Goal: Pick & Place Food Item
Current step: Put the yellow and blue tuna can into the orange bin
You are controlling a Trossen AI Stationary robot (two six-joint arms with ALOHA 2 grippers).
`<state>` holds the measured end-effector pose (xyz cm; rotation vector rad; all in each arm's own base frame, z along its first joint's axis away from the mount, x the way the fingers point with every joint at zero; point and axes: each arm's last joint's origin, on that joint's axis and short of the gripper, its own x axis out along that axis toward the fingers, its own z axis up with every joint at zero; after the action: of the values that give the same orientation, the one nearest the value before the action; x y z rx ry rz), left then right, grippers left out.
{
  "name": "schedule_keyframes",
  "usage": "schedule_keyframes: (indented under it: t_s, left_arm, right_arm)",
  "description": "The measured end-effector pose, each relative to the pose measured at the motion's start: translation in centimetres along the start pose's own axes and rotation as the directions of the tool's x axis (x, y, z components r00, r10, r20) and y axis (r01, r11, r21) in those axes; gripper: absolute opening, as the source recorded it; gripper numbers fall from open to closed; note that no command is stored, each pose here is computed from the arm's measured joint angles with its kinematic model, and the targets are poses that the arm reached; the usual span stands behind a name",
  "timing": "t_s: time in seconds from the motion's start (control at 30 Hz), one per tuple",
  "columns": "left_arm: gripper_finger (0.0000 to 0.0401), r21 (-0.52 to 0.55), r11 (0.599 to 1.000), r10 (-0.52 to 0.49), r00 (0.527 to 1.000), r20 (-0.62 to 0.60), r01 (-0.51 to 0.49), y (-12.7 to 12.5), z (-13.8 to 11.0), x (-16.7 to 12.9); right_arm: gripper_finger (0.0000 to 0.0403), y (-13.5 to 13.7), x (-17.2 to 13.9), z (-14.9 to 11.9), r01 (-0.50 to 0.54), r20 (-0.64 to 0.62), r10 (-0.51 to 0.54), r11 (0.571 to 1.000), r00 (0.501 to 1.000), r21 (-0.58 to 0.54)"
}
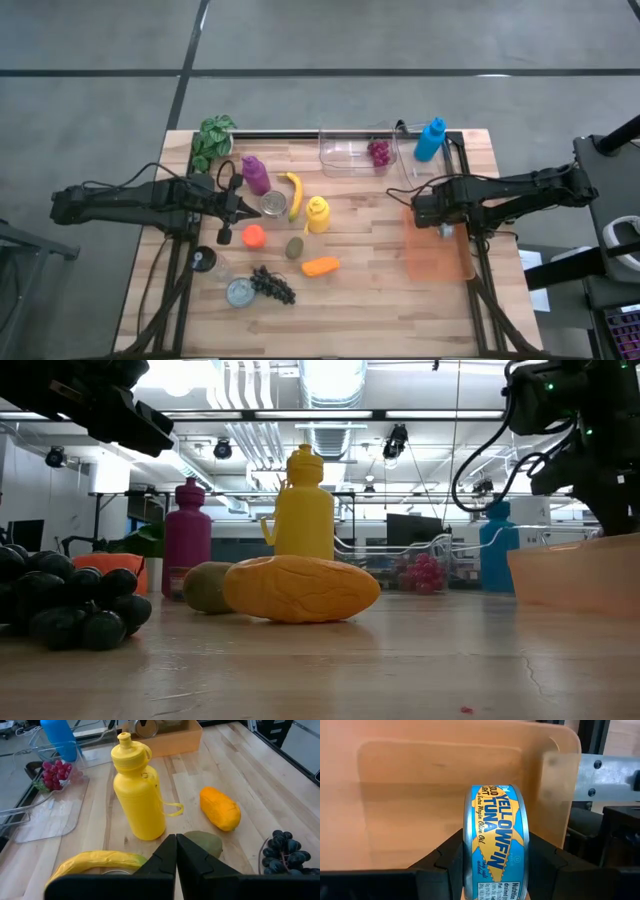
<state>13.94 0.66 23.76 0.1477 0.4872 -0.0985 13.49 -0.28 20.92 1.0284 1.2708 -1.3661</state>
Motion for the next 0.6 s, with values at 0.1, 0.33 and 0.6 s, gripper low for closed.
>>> schedule_keyframes:
  t_s: [0.1, 0.33, 0.6]
  left_arm:
    - [0.0010, 0.000, 1.000, 0.000, 1.000, 0.000, 0.000, 0.00, 0.00, 0.00]
    - [0.0010, 0.000, 1.000, 0.000, 1.000, 0.000, 0.000, 0.00, 0.00, 0.00]
    - [0.0010, 0.000, 1.000, 0.000, 1.000, 0.000, 0.000, 0.00, 0.00, 0.00]
  right_arm:
    - [0.0146, 0.01, -0.03, 0.01, -0.001, 0.004, 0.001, 1.000, 1.000, 0.005]
    - [0.0146, 0.01, -0.03, 0.01, -0.001, 0.004, 0.001, 1.000, 1.000, 0.005]
    - [0.0150, 0.11, 0.03, 0.01, 0.005, 0.004, -0.005, 1.000, 1.000, 0.004]
